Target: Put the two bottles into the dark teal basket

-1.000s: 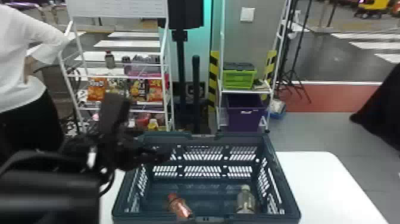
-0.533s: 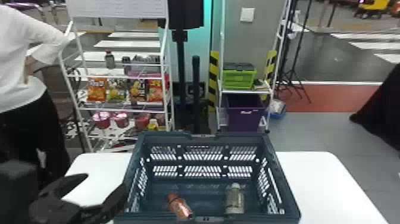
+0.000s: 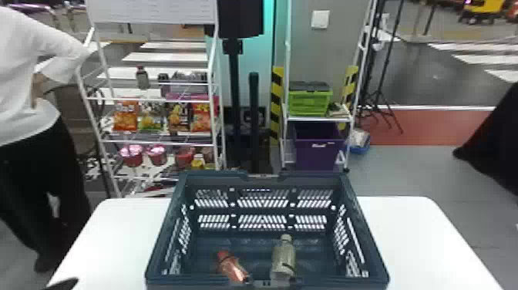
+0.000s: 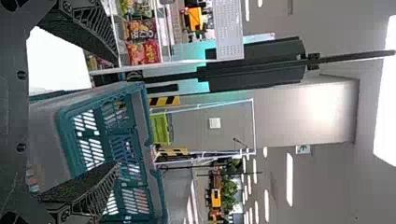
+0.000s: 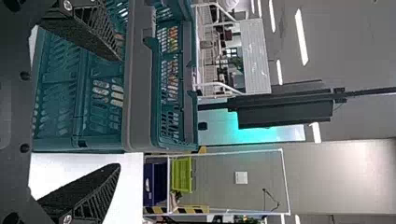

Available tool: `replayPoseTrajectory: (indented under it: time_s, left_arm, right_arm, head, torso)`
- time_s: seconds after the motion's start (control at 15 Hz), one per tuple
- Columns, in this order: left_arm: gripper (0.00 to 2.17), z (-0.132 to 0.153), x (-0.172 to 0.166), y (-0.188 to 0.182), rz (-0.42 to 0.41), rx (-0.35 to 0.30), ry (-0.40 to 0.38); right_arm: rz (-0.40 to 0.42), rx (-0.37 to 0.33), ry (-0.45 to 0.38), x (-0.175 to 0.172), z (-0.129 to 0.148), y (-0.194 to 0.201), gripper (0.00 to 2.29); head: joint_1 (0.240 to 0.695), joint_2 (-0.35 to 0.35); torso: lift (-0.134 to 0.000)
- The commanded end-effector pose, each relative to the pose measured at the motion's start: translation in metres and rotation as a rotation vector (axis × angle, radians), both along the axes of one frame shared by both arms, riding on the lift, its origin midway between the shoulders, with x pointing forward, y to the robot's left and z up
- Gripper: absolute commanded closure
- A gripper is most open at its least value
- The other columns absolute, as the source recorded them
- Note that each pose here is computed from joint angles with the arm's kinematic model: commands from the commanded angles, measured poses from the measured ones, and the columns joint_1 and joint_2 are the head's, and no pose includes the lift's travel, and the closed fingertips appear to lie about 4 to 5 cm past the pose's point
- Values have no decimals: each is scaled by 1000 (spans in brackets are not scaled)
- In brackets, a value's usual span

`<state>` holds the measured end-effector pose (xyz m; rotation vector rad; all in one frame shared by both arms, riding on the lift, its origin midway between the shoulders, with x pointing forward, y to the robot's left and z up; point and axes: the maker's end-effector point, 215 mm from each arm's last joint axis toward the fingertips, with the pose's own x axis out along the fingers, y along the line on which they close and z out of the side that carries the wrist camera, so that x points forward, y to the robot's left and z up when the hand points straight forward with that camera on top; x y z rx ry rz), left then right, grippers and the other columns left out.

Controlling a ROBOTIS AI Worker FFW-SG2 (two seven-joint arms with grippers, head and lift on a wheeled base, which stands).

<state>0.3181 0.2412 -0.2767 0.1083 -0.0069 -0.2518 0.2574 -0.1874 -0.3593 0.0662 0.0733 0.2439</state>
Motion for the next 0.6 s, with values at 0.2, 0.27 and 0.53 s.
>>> replayPoseTrajectory:
  time_s: [0.2,0.27,0.53]
  left_arm:
    - [117,-58,-42,11,31,28,-1]
    - [120,-65,-44,10,32,36,7]
    - [124,-80,-54,2,49,24,-2]
  right_arm:
    - [24,-6,7,-4,-2,4,70]
    - [27,-7,7,-5,-1,5,70]
    - [54,-6,14,-9,-2,9,70]
  head:
    - [499,0]
    - [499,0]
    - [499,0]
  torso:
    - [0]
    - [0]
    - [0]
